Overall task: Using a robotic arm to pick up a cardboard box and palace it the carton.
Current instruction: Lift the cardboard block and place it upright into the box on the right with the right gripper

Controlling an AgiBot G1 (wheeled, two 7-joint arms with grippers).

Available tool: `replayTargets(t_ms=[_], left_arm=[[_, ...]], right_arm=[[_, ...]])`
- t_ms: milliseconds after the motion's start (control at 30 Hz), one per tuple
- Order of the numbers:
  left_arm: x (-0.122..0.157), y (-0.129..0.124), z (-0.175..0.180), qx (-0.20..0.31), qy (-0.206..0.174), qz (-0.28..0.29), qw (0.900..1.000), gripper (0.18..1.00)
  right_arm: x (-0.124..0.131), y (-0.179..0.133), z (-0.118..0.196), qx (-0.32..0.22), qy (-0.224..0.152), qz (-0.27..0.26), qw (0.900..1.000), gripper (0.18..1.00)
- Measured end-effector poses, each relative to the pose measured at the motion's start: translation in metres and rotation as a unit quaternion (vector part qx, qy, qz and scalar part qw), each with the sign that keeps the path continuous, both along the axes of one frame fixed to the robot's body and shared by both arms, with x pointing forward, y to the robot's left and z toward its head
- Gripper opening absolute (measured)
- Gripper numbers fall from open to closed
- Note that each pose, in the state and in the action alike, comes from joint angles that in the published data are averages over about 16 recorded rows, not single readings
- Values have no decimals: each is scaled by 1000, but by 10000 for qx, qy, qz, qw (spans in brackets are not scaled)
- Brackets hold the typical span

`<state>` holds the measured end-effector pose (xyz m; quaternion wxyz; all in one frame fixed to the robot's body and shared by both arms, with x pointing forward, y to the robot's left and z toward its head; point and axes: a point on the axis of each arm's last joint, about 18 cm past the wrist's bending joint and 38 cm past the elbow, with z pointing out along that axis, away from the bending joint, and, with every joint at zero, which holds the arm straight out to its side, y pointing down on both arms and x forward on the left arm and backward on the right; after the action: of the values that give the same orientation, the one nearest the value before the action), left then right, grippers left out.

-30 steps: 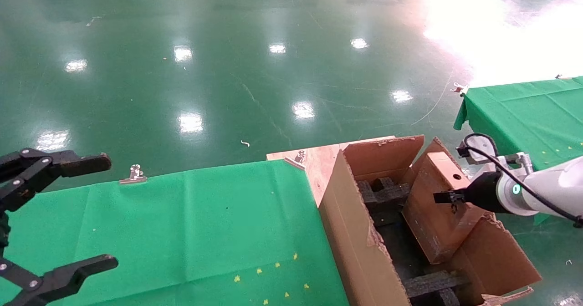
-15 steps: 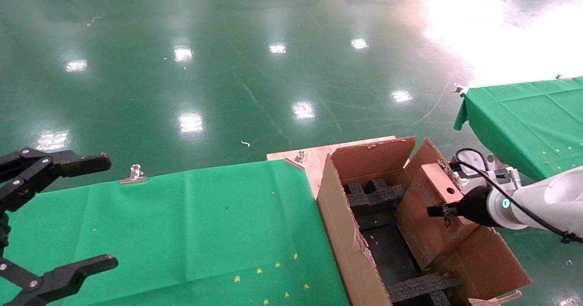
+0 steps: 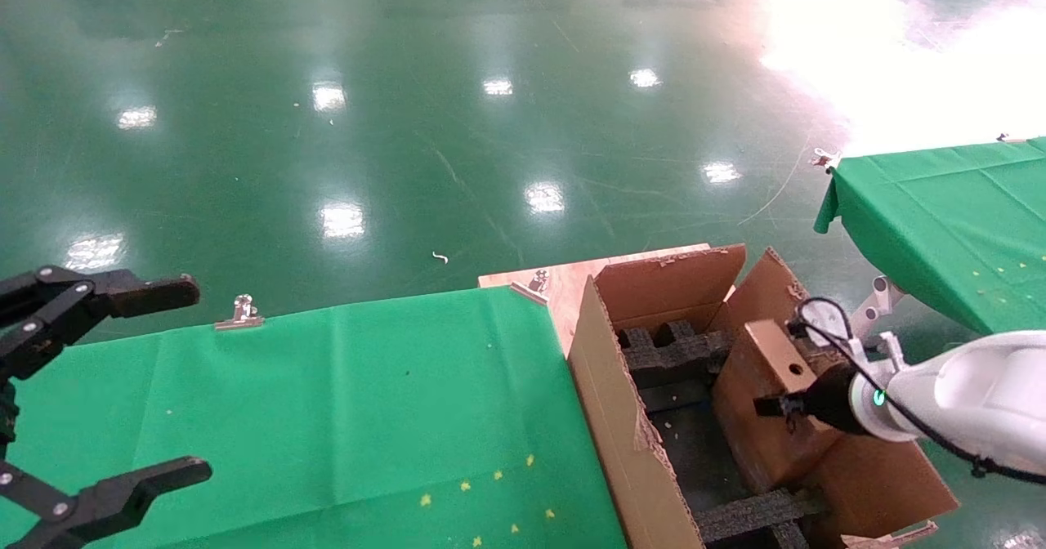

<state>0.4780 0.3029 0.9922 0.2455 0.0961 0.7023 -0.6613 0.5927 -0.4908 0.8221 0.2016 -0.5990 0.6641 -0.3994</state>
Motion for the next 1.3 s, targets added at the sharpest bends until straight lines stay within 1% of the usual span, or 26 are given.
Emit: replayTargets(t_ms=[367,700,1067,1300], left_arm=[[0,0,0,0,0,0,10000,1001],[0,0,0,-1,0,1,10000,1001],[0,0,0,-2,0,2,10000,1001],[0,0,0,-2,0,2,10000,1001]], right_arm=[[-1,7,-23,64,231,-17,9997,340],[-3,11,-36,131,409,-18,9991,336],[-4,11,-37,154,448,-20,9989,347],[-3,10,-32,160,397,-29,9991,398]])
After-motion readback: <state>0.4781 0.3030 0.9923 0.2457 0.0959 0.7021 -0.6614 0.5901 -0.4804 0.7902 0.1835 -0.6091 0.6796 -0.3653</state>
